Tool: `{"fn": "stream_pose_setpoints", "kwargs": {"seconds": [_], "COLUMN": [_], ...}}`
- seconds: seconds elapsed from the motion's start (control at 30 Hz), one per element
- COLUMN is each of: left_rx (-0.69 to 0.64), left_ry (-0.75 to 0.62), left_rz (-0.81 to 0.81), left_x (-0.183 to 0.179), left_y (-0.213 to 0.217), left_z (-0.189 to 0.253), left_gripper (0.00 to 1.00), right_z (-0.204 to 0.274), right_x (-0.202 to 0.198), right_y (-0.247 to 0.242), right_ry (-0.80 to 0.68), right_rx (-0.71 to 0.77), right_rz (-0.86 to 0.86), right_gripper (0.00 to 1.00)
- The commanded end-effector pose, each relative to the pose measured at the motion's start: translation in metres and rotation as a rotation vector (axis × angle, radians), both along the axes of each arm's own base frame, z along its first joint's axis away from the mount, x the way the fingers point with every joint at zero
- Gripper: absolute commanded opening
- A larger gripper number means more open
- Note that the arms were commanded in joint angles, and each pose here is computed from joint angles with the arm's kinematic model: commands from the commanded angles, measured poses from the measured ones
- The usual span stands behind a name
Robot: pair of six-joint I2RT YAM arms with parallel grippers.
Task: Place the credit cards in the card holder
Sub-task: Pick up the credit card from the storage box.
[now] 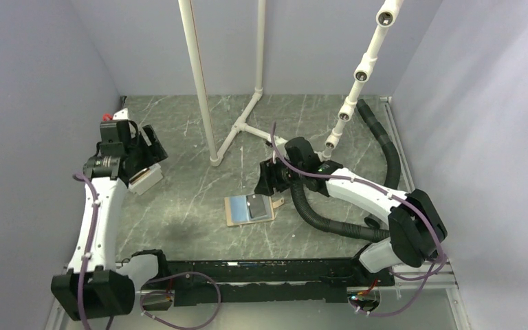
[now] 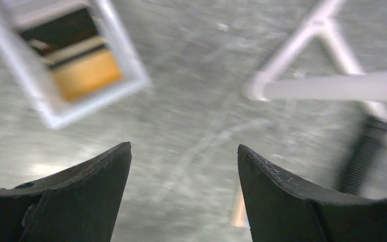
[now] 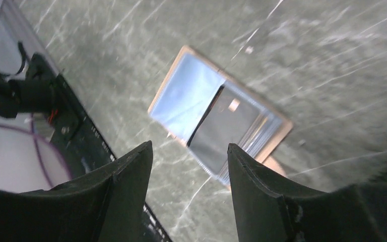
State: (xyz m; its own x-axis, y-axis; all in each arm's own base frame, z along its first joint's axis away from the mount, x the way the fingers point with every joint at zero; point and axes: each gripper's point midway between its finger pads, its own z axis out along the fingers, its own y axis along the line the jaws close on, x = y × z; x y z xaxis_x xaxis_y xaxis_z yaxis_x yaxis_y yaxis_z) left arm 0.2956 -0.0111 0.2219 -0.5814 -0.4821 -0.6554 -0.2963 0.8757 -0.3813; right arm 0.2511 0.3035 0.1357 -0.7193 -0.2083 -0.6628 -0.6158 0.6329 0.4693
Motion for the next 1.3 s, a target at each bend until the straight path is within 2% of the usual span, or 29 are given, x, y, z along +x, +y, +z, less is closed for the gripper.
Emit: {"fn": "stream_pose_setpoints", "kwargs": {"seconds": [0.0, 0.1, 0.17, 0.27, 0.43, 0.9, 1.27], "left_rx": [0.513, 0.649, 0.653, 0.696, 0.734, 0.843, 0.776], "left_ry": [0.147, 0.166, 0.218, 0.319, 0.340, 0.534, 0.563], "left_rz": [-0.055, -0.142, -0.225, -0.256, -0.314, -0.395, -0.429], "left_x": [0.006, 0.039, 0.056, 0.080, 0.109, 0.097, 0.087], "left_y": [0.083, 0.126, 0.145, 0.175, 0.188, 0.187, 0.177], "left_z": [-0.015, -0.023, -0.043, -0.064, -0.091, -0.145, -0.168], "left_gripper": [0.83, 0.83, 0.82, 0.81, 0.79, 0.79, 0.81], "right_z": [0.013, 0.018, 0.017, 0.023, 0.029, 0.031, 0.029], "right_x": [-0.028, -0.047, -0.064, -0.084, -0.093, -0.106, -0.107], "right_y": [0.020, 0.033, 0.043, 0.050, 0.050, 0.055, 0.056], "right_ry": [0.041, 0.038, 0.005, -0.061, -0.117, -0.133, -0.129], "right_rx": [0.140, 0.164, 0.137, 0.115, 0.106, 0.119, 0.126], "right_rz": [0.124, 0.189, 0.237, 0.288, 0.301, 0.337, 0.345], "right_gripper": [0.59, 0.59, 0.60, 0.60, 0.61, 0.62, 0.62]}}
